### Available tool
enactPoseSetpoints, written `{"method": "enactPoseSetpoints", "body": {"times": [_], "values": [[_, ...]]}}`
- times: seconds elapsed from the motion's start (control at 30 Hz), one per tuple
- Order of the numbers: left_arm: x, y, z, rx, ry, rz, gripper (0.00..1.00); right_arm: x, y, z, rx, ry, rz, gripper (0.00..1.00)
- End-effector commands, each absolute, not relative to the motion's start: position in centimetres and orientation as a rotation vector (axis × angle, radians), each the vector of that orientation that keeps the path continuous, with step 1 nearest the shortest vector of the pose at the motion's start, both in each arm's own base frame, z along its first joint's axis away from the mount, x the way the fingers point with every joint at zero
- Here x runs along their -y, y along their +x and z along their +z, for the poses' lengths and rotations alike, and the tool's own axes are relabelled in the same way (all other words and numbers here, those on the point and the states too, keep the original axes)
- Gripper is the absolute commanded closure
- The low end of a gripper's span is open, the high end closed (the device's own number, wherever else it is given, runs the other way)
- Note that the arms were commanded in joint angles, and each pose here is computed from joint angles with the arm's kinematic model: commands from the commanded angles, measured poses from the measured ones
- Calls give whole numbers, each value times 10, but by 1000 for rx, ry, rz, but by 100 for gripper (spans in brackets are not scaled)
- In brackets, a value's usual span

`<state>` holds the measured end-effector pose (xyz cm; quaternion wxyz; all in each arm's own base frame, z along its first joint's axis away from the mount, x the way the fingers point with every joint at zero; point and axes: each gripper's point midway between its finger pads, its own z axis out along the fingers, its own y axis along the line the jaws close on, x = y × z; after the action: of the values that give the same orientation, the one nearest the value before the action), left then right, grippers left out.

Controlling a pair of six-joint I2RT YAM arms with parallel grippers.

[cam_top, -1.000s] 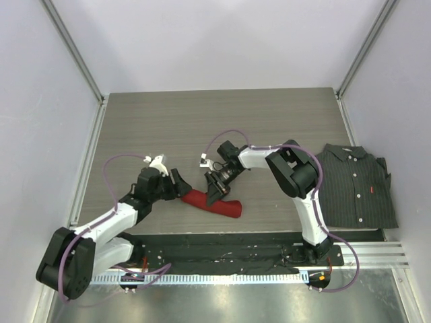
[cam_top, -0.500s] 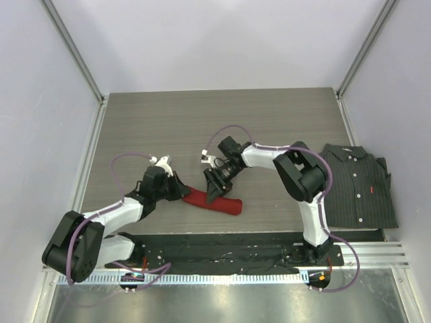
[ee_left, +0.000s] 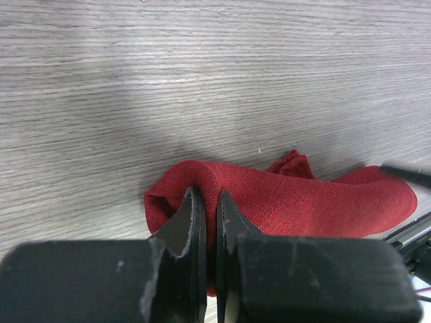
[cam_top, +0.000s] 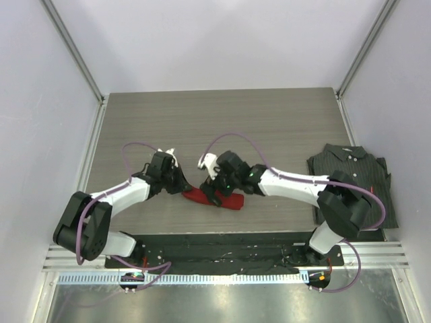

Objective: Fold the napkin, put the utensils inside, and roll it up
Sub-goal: Roll the napkin with the utensil

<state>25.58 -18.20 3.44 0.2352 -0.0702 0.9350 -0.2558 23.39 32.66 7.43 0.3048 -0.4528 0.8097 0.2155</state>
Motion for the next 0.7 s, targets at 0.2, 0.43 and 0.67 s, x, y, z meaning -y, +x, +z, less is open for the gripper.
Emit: {"method": "enactPoseSetpoints", "body": {"times": [0.2, 0.43, 0.67], "values": [[187, 242, 29, -2697, -165, -741, 100, -353, 243, 72, -1940, -1304, 379, 4], [188, 244, 32, -2688, -155, -746, 100, -352, 243, 49, -2030, -1337, 363, 24], [188, 251, 42, -2641, -137, -747, 85, -348, 226, 39, -2188, -1329, 663, 53]]}}
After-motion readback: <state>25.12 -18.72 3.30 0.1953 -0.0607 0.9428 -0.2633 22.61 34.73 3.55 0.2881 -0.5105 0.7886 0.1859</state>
